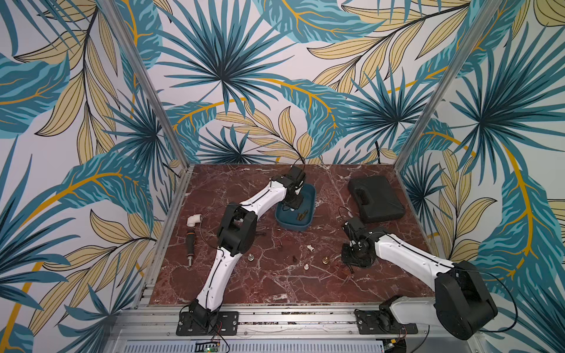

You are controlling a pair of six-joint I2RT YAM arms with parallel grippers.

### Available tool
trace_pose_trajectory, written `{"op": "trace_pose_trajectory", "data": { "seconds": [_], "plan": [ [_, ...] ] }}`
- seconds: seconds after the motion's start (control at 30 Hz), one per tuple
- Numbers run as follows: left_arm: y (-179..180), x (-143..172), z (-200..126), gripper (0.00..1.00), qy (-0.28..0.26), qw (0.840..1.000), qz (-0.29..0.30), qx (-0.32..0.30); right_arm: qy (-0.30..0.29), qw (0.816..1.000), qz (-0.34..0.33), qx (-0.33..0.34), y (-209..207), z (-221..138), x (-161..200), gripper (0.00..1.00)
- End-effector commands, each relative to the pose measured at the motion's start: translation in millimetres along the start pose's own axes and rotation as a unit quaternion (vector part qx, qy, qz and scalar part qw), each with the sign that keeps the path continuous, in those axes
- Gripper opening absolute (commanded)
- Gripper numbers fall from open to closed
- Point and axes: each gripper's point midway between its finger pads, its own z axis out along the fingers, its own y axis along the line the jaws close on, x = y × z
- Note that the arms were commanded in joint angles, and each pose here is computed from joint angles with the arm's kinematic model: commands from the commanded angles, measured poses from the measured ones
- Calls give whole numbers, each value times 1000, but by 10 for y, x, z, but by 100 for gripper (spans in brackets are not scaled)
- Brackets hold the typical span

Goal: Put the chess pieces into the storage box
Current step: Pick up the chess piece at the center of the board.

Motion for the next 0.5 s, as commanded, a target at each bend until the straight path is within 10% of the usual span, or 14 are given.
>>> {"op": "trace_pose_trajectory", "data": {
  "seconds": [0.0,0.47],
  "plan": [
    [55,-199,-333,38,-35,999,1,-9,7,1000,4,19,-94,69,85,41],
    [123,-466,-1183,38,-121,992,-4,-22,9,999,-7,31,-63,207,31,35]
  ]
}}
